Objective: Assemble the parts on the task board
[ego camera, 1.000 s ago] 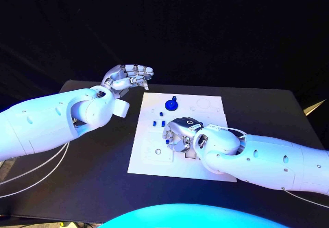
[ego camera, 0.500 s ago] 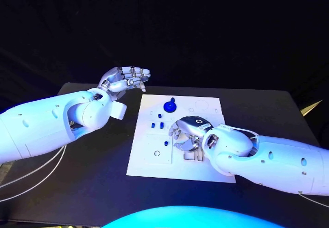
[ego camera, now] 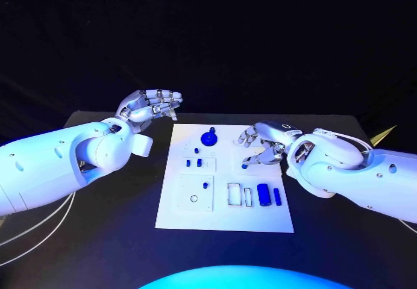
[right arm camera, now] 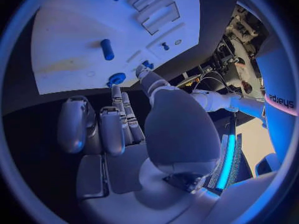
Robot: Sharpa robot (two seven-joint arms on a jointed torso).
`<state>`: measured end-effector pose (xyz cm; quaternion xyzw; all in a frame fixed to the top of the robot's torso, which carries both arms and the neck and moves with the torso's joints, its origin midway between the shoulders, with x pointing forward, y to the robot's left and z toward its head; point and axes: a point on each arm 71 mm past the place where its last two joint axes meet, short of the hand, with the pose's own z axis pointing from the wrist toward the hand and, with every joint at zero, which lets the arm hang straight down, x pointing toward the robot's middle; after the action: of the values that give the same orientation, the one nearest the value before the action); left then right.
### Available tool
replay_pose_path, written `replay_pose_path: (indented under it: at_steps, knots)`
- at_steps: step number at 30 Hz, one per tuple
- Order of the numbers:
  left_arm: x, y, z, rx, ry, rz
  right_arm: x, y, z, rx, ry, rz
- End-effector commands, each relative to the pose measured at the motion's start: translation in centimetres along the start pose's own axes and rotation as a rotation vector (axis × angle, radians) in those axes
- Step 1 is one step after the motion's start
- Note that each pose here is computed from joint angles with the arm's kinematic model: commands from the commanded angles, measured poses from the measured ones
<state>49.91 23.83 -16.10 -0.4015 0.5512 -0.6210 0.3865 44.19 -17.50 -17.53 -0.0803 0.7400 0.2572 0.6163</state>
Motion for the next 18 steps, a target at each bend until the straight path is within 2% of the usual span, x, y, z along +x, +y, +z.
replay_pose_path:
  at_steps: [1, 6, 12, 18]
  knots:
    - [0.20, -0.15, 0.05, 0.014, 0.010, -0.011, 0.3, -0.7, 0.0, 0.008, 0.086, -0.001]
    - [0.23, -0.23, 0.09, 0.029, 0.011, -0.011, 0.9, -1.7, 0.1, 0.047, 0.126, -0.040]
    - [0.23, -0.26, 0.10, 0.035, 0.011, -0.011, 1.9, -1.6, 0.2, 0.050, 0.161, -0.055]
    - [0.26, -0.28, 0.11, 0.038, 0.012, -0.012, 2.6, -1.5, 0.6, 0.051, 0.156, -0.060]
